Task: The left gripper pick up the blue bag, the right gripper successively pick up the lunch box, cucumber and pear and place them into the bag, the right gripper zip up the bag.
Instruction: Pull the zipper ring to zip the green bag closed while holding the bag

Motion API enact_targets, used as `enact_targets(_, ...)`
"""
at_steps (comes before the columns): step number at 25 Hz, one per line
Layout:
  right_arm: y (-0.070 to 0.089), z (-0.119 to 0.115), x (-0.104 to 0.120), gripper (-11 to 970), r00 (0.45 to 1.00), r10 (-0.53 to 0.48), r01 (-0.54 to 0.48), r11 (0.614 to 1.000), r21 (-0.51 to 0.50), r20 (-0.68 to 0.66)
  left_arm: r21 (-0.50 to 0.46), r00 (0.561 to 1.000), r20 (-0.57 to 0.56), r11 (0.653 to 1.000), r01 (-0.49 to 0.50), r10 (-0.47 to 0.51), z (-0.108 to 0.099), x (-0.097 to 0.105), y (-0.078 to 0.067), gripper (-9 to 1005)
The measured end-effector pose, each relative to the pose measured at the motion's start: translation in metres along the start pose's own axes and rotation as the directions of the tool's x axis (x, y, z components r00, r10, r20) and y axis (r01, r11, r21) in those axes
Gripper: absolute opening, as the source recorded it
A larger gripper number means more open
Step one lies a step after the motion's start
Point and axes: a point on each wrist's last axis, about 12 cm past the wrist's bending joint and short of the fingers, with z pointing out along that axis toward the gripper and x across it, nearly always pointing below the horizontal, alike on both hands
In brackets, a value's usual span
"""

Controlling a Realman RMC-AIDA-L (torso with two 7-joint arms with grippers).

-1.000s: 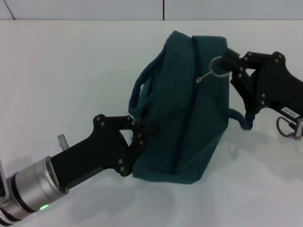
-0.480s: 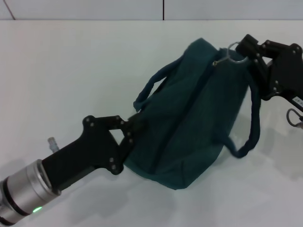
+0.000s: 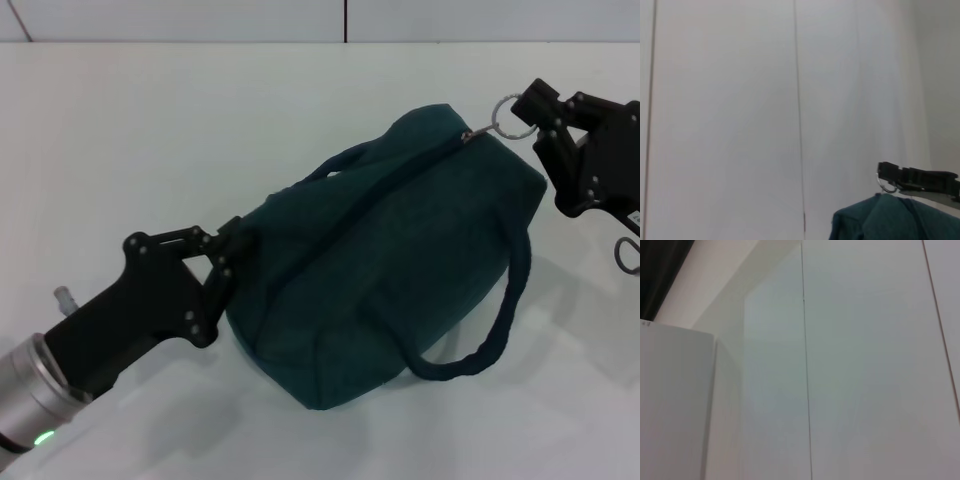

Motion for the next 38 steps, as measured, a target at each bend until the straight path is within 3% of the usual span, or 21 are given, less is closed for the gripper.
enact_targets(11,0.001,0.001,0.001,23,1.0,0.004,-0.004,1.0,-0.009,-0.005,-0.033,1.0,0.02,0.999,0.009,-0.008,-0.001,0.001,-0.004,115)
enact_targets(17,0.001,0.003,0.0,23,1.0,0.002,-0.002,1.0,-0.022,-0.003,-0.082,0.996,0.09,0.997,-0.001,0.008,-0.01,-0.006,-0.009,233)
enact_targets(22,0.001,0.005,0.0,23,1.0,0.001,-0.001,1.0,-0.028,0.0,0.001,0.981,0.158,0.994,0.11,-0.108,-0.003,-0.02,0.004,331)
enact_targets(26,0.001,0.007,0.0,23,1.0,-0.001,0.001,1.0,-0.031,-0.001,0.171,0.955,0.058,0.945,0.277,-0.29,0.025,-0.043,0.044,491)
enact_targets(30,0.001,0.007,0.0,22,1.0,-0.001,0.0,0.999,-0.032,-0.003,0.271,0.93,-0.097,0.889,0.368,-0.356,0.054,-0.054,0.062,649)
enact_targets(33,0.001,0.007,0.0,22,1.0,0.0,0.0,0.999,-0.032,-0.003,0.316,0.913,-0.21,0.86,0.401,-0.349,0.078,-0.057,0.066,767)
enact_targets(38,0.001,0.008,0.0,22,1.0,-0.003,0.003,0.999,-0.038,0.0,0.295,0.905,-0.304,0.874,0.387,-0.298,0.106,-0.053,0.064,821)
